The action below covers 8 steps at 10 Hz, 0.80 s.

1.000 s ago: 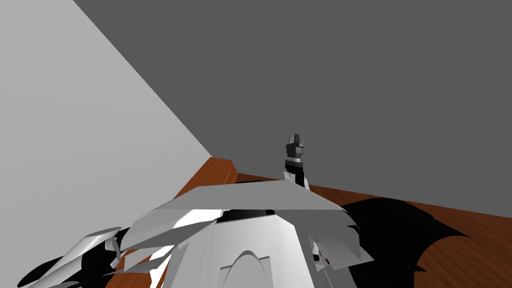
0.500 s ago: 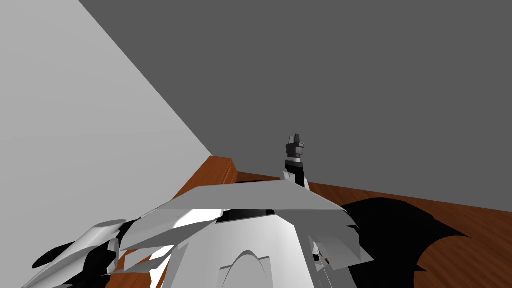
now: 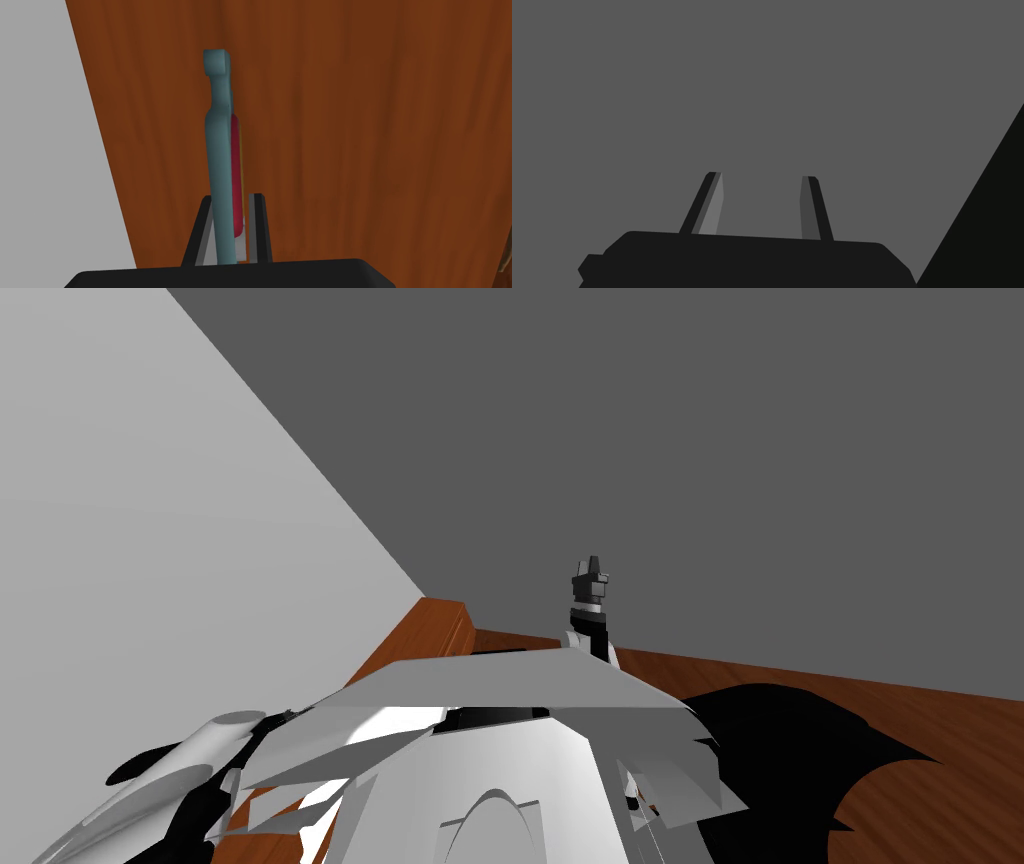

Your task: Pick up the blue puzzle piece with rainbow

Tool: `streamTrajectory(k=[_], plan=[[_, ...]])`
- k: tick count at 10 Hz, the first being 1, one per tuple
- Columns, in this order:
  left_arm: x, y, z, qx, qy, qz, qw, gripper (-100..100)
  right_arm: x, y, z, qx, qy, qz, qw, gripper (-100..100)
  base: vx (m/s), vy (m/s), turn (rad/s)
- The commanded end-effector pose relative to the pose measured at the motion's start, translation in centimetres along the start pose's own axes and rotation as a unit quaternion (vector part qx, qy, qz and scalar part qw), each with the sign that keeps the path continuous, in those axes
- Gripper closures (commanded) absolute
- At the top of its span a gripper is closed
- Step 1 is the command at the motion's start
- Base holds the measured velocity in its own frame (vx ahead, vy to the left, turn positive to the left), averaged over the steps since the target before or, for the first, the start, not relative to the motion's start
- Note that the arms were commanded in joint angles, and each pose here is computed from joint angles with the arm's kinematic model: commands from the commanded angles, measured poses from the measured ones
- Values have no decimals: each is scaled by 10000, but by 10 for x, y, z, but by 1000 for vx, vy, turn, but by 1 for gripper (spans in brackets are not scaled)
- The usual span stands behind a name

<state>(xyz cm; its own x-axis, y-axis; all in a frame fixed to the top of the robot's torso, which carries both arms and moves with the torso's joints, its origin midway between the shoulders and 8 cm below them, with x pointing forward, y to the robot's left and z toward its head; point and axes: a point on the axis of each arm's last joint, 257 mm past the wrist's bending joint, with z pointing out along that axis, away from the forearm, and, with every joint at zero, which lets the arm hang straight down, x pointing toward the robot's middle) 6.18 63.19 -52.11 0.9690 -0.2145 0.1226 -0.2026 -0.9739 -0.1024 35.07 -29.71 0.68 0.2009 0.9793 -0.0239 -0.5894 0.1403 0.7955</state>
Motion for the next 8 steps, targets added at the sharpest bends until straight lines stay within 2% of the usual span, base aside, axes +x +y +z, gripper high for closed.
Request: streamTrajectory(k=[1,2,3,4,5,6,7,8], plan=[[4,0,0,-23,-13,-89,10000,100,0,0,0,0,0,0,10000,0,-56,2,-27],[14,-1,-2,-17,8,-48,10000,100,0,0,0,0,0,0,10000,0,-63,5,-25],[14,0,-1,-34,-12,-114,9999,100,0,0,0,0,0,0,10000,0,-52,1,-26],[25,0,-2,-39,11,-89,10000,100,0,0,0,0,0,0,10000,0,-70,0,-34],[24,2,-1,-56,-9,-140,9999,100,0,0,0,0,0,0,10000,0,-59,4,-20],[35,3,-1,-68,17,-97,9999,100,0,0,0,0,0,0,10000,0,-66,1,-32],[34,5,0,-87,-6,-166,9998,100,0,0,0,0,0,0,10000,0,-54,-3,-21],[45,7,-1,-110,21,-105,9999,100,0,0,0,0,0,0,10000,0,-71,-4,-25]])
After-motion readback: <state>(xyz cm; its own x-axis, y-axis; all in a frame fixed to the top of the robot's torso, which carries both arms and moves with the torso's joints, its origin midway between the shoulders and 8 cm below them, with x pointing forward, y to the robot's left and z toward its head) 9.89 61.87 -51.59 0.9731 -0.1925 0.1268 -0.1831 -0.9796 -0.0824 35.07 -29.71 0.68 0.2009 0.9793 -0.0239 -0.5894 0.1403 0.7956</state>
